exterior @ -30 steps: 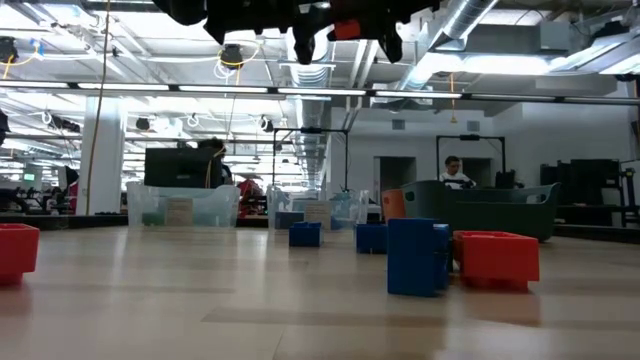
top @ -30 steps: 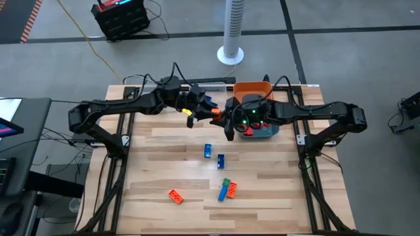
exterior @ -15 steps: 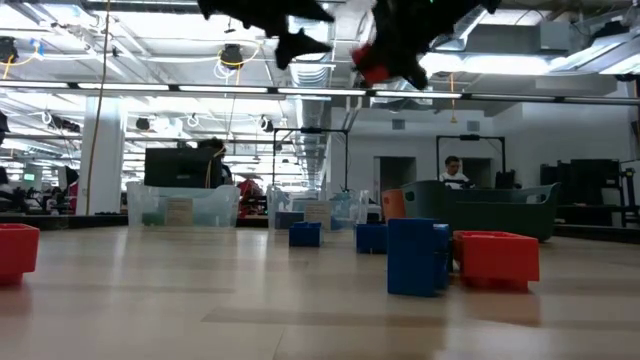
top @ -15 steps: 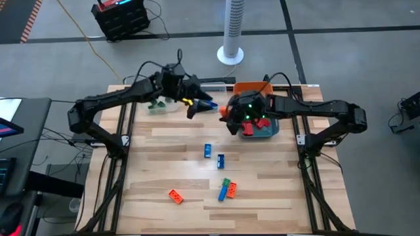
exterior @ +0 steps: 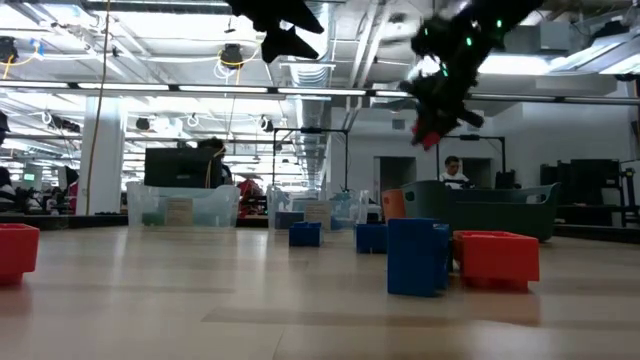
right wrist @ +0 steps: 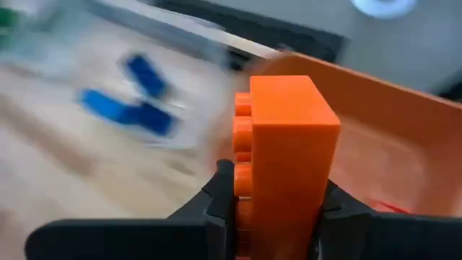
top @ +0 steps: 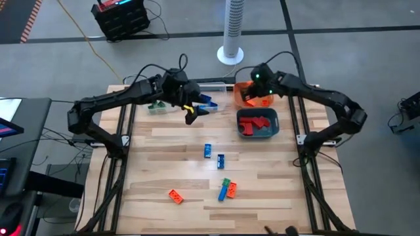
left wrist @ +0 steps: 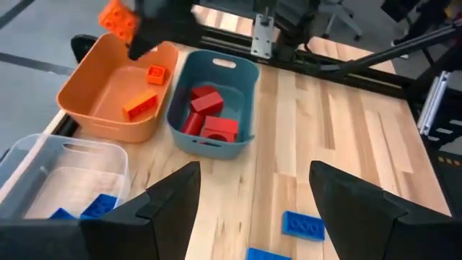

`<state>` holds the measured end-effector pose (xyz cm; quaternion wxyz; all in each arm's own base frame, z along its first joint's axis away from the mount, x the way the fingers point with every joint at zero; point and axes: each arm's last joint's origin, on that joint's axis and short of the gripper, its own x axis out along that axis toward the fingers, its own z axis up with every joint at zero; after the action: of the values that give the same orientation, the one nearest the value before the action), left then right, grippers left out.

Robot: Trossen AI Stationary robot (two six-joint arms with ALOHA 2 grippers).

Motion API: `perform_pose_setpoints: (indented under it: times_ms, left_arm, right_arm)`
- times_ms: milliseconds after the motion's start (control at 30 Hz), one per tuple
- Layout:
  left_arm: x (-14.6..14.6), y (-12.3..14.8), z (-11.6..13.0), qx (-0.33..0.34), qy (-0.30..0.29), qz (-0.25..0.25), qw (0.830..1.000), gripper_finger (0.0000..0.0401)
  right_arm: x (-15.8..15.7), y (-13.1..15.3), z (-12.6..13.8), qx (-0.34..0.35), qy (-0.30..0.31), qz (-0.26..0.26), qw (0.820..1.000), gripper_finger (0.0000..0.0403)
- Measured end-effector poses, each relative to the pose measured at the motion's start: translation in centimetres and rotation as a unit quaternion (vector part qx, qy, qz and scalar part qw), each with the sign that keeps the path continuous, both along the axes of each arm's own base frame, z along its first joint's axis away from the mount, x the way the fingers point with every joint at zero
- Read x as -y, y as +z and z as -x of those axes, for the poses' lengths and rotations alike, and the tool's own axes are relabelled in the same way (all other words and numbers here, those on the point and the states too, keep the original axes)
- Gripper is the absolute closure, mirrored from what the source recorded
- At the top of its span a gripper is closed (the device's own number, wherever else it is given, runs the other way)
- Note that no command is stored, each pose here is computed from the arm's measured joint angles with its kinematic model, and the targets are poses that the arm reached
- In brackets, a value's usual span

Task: Sort blocks
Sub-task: Put the orange game piece into the orange bin

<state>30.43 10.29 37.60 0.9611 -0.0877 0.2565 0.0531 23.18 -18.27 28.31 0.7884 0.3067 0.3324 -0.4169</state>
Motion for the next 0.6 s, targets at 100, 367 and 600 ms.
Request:
perform_pose_setpoints:
  times_ms: [100, 367, 600]
  left_arm:
    - [0.5, 0.0, -0.2, 0.001, -0.008, 0.001, 1.000, 0.0145]
    - [2.0, 0.1, -0.6, 0.003, -0.024, 0.007, 1.000, 0.0145]
    - [2.5, -0.3, -0.6, -0.016, -0.027, 0.014, 0.999, 0.0145]
  right_arm:
    - [1.9, -1.5, 1.1, -0.018, -0.041, -0.005, 0.999, 0.0307]
    - [5.9, -7.0, 1.7, -0.094, -0.072, -0.065, 0.991, 0.0305]
    - [6.4, -10.1, 0.9, -0.130, -0.035, -0.110, 0.985, 0.0261]
